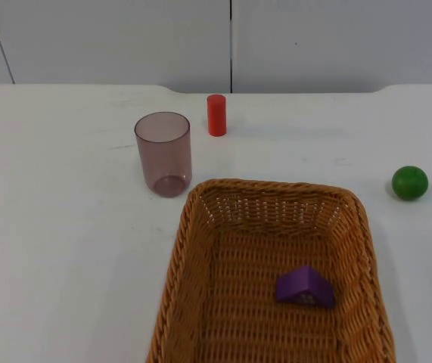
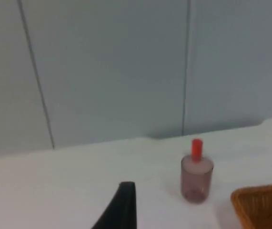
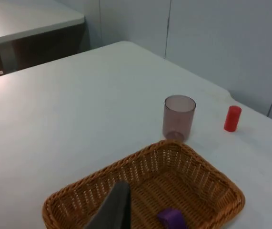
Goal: Pick up the basket with the left hand and place the triangular block into the basket with the right hand.
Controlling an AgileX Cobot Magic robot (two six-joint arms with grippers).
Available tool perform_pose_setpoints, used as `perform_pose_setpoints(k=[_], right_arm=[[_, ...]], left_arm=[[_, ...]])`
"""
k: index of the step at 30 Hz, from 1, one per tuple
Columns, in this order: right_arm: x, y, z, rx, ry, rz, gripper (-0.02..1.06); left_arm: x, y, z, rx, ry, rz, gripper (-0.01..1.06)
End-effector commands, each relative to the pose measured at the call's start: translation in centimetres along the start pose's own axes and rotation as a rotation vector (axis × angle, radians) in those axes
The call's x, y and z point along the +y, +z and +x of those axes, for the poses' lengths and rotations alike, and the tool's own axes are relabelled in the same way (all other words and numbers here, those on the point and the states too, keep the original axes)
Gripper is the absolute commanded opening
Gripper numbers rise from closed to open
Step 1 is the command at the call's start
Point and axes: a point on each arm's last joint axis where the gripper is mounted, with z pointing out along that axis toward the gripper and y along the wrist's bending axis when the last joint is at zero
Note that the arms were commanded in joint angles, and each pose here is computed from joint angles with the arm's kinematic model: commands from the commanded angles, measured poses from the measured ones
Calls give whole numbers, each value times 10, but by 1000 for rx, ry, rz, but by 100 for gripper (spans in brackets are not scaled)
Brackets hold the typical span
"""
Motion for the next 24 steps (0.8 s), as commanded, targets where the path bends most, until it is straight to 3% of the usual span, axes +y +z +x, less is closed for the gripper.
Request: perform_pose_setpoints(k=[1,14,24], right_arm=[[-1,-4,7,14,9,7,92],[-4,-38,35,8,54,27,92],[-5,-45,48,79,56,39,92]], left_arm=[[2,2,7,59,-18,-27,94],[0,50,64,304,-55,-28,94],[0,51,66,312,-58,-25,94]])
